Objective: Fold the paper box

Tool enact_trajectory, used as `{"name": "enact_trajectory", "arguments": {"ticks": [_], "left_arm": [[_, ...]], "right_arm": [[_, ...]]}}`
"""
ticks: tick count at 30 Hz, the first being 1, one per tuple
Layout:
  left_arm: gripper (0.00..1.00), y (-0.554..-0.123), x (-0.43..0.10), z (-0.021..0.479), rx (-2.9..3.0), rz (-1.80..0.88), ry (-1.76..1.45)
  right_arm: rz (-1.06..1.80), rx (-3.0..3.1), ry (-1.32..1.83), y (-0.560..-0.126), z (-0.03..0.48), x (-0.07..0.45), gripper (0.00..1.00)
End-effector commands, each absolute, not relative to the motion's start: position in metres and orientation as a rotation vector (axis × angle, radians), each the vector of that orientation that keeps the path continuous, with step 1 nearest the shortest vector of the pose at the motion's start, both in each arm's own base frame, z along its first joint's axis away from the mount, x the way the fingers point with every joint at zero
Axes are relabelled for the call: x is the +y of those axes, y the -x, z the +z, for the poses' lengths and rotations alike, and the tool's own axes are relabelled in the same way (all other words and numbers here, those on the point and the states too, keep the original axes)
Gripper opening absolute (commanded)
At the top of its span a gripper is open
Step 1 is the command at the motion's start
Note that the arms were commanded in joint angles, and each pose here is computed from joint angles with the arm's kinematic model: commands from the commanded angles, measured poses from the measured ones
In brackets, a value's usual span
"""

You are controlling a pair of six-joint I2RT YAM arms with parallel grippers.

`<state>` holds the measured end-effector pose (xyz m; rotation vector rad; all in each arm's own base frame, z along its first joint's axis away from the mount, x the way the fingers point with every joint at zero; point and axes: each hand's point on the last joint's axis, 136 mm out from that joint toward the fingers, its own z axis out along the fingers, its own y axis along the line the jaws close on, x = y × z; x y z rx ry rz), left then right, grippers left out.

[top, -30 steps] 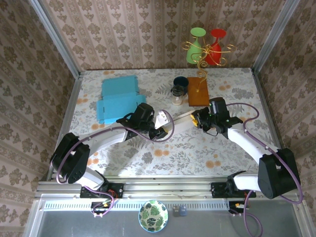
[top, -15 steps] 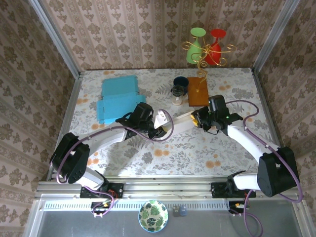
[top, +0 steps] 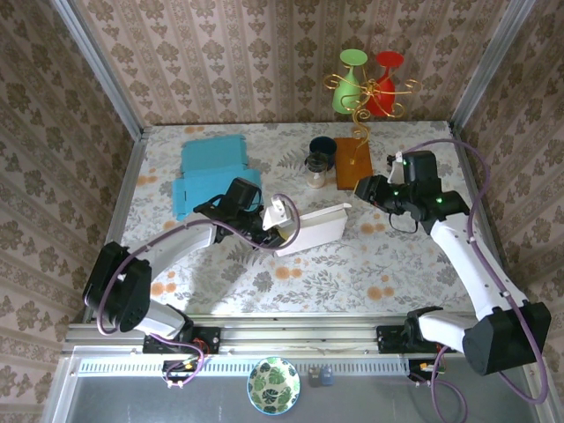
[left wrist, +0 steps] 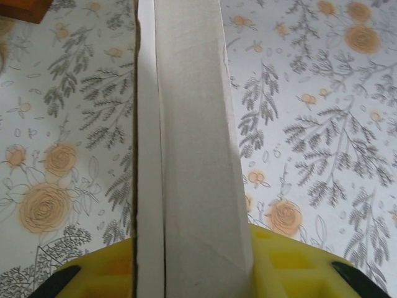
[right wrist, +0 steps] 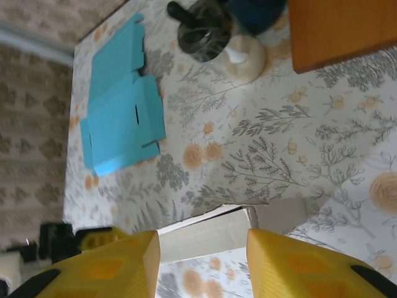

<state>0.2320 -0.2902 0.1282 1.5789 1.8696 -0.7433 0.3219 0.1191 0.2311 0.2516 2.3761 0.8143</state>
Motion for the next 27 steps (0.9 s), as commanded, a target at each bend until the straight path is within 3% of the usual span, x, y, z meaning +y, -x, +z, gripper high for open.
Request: {"name": "enact_trajectory", "arguments": {"ticks": [1,13,27], "left_arm": [[0.28,-0.213,-0.287,0.144,1.795,-0.855,-1.644],[0.28,-0.213,-0.275,0.134,1.826,-0.853,-1.671],[0.28,-0.218,-0.276,0.133,1.838,-0.858,-1.665]], "right_arm": [[0.755,2.438,0.102,-0.308,0.219,0.127,0.43],[0.633,2.561,0.483,-0.312,0.185,0.145,0.49],[0.622,2.624,0.593,-0.309,0.161,0.161,0.47]]}}
